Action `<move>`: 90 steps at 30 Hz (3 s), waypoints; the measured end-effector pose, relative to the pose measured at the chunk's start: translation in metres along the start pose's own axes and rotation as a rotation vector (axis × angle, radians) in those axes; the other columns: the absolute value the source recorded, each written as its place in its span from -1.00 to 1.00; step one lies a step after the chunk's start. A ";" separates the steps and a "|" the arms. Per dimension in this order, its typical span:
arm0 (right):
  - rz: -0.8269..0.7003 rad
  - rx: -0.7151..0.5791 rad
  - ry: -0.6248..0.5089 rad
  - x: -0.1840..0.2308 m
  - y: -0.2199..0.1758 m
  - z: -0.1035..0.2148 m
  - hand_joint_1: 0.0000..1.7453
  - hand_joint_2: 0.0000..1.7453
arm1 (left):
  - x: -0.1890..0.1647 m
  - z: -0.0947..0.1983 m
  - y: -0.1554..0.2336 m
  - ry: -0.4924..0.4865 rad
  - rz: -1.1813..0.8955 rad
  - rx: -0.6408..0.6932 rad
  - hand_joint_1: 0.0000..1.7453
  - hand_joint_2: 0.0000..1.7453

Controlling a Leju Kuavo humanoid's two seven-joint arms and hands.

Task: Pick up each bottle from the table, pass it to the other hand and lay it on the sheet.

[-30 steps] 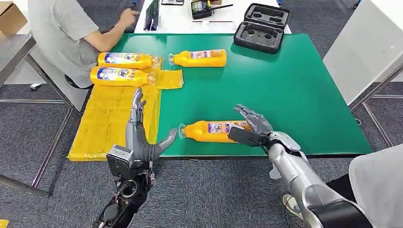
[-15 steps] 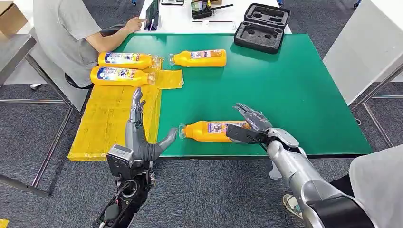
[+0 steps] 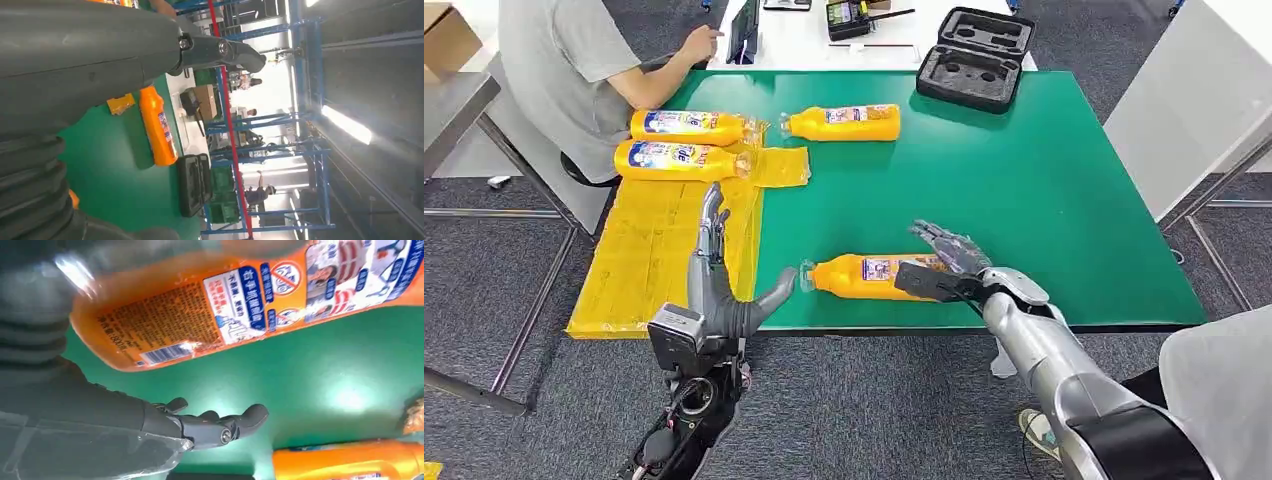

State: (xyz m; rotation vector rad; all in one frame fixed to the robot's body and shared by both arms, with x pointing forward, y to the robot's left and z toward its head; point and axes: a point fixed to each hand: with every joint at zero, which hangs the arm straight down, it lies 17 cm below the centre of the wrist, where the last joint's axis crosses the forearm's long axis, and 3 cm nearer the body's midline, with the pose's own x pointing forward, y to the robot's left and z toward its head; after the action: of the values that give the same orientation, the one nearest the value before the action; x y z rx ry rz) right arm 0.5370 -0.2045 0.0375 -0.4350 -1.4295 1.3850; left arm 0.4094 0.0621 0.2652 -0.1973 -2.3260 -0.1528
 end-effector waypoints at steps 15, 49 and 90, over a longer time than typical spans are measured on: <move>0.051 0.133 0.059 -0.008 0.010 -0.003 -1.00 -1.00 | 0.007 -0.009 -0.007 -0.021 0.024 -0.011 -1.00 1.00; 0.163 0.208 0.052 0.003 0.028 -0.010 -1.00 -1.00 | 0.009 -0.008 -0.004 -0.027 0.004 0.004 -1.00 1.00; 0.210 0.123 0.072 0.014 0.020 -0.021 -1.00 -1.00 | 0.012 -0.004 -0.007 -0.032 -0.001 0.004 -1.00 1.00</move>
State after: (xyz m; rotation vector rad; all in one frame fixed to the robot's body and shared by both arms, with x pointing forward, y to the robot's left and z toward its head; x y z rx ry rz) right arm 0.5420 -0.1773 0.0211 -0.5615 -1.2600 1.5999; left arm 0.4027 0.0553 0.2769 -0.1981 -2.3576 -0.1464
